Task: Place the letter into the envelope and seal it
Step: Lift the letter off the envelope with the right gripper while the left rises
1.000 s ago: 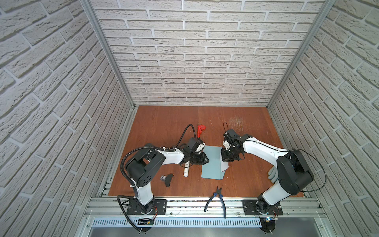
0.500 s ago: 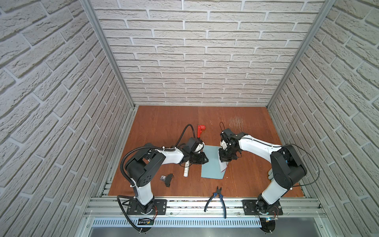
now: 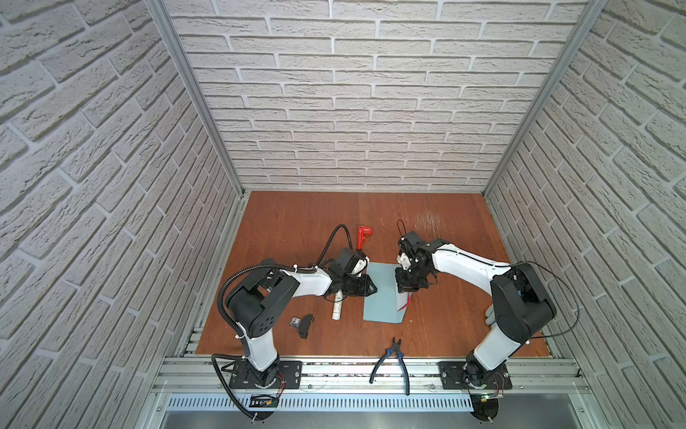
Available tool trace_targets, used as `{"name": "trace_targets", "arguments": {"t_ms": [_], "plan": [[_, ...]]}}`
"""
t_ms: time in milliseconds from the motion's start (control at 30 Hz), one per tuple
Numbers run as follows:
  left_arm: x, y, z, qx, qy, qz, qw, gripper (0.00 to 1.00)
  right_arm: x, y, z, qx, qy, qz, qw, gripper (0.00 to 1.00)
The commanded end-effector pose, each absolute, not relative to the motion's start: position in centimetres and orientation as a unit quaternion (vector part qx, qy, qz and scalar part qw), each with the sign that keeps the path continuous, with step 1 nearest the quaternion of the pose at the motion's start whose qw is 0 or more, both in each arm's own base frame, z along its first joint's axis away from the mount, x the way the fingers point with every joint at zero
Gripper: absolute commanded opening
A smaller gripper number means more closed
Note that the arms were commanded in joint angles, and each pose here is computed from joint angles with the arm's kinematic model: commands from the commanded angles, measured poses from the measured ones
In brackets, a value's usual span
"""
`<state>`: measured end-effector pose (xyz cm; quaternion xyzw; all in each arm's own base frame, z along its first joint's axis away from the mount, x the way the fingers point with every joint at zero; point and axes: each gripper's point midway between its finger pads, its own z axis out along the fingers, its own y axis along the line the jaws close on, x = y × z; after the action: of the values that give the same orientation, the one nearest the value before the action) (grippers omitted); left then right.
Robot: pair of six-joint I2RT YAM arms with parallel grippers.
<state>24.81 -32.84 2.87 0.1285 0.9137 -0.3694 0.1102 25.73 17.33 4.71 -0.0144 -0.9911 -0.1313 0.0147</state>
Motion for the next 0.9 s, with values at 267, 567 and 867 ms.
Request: {"name": "trace_targets", "arguments": {"t_ms": [267,567,867], "plan": [[25.8,-33.4,9.6,0.115,0.843,-0.497,0.17,0.46,27.8,19.8,12.2,-0.005,-0.959,-0.258,-0.114,0.06],[27.3,-32.4,22.5,0.096,0.68,-0.677,0.265,0.5,28.6,22.5,20.6,0.042,-0.886,-0.4,-0.23,0.06],[27.9,-32.8,25.7,0.083,0.621,-0.733,0.264,0.49,27.9,23.7,24.1,0.08,-0.845,-0.457,-0.264,0.06]]}}
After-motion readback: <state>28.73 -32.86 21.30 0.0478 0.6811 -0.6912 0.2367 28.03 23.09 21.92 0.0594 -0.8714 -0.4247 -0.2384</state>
